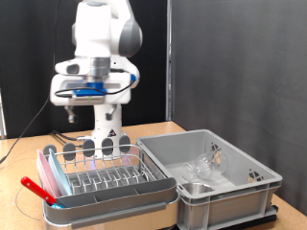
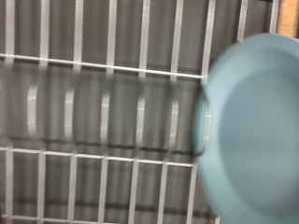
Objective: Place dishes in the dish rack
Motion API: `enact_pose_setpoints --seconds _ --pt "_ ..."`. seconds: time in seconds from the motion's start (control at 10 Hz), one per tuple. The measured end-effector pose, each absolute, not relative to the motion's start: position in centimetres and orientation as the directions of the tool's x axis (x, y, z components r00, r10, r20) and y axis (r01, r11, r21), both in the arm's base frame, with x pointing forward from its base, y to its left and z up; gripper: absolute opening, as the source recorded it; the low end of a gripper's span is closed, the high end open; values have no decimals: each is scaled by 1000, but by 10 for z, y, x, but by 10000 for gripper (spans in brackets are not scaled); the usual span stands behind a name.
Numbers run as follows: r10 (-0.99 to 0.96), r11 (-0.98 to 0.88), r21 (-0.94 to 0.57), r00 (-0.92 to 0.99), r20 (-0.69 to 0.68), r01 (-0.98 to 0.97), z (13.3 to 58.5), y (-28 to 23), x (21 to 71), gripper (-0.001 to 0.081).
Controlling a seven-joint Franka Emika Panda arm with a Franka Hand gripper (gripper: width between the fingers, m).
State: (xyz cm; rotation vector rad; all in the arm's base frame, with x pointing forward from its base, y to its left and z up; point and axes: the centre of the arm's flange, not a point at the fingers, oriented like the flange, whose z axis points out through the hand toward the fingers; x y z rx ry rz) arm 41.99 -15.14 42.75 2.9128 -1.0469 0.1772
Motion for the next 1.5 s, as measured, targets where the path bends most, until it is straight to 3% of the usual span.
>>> enact_pose_setpoints --seconds 0.3,0.5,0.8,1.3,1.5 --pt "-620 -781 7 777 111 -624 437 -128 424 808" --pt "-613 -790 -78 786 78 -608 441 -114 431 808" --pt "-487 -859 -182 873 7 -478 458 -70 454 808" --pt "-388 -906 -185 922 10 -380 465 -34 472 808" --pt "-255 -946 -214 967 22 -245 469 -4 475 808"
